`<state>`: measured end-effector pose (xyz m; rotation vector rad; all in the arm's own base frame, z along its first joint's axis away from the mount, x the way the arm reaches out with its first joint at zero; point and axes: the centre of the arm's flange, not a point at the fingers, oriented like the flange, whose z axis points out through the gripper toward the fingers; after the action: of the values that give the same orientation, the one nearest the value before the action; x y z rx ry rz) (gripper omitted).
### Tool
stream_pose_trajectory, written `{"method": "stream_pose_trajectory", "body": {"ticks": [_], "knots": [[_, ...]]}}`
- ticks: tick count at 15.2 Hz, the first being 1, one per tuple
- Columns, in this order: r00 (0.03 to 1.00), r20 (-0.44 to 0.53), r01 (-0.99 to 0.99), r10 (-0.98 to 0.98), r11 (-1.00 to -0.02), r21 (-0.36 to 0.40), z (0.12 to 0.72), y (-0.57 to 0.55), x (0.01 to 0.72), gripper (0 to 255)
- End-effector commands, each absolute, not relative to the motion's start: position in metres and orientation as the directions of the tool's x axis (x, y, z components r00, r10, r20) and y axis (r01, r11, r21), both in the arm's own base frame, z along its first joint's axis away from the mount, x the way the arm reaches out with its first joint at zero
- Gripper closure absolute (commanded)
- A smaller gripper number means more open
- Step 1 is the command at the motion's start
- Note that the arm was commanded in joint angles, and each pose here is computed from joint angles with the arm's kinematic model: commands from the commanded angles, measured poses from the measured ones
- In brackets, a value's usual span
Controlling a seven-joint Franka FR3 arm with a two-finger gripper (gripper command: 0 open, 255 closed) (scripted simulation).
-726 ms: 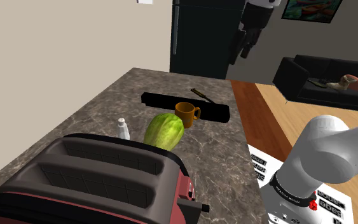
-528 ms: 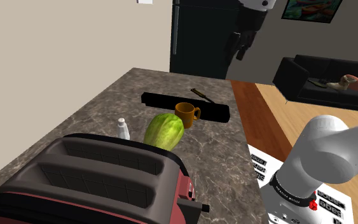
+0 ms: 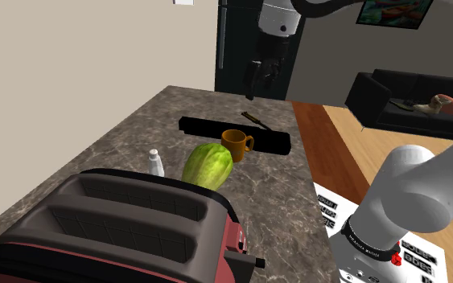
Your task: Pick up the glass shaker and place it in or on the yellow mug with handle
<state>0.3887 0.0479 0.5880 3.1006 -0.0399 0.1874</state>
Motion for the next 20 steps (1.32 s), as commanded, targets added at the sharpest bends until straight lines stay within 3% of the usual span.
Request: {"method": "stream_pose_trajectory", "body": {"ticks": [1, 20], "knots": [[0.993, 0.114, -0.023, -0.020, -0.999, 0.025, 0.576, 0.060, 0.405, 0], [0.999, 0.040, 0.023, 0.021, -0.999, -0.047, 0.449, 0.198, 0.572, 0]]}}
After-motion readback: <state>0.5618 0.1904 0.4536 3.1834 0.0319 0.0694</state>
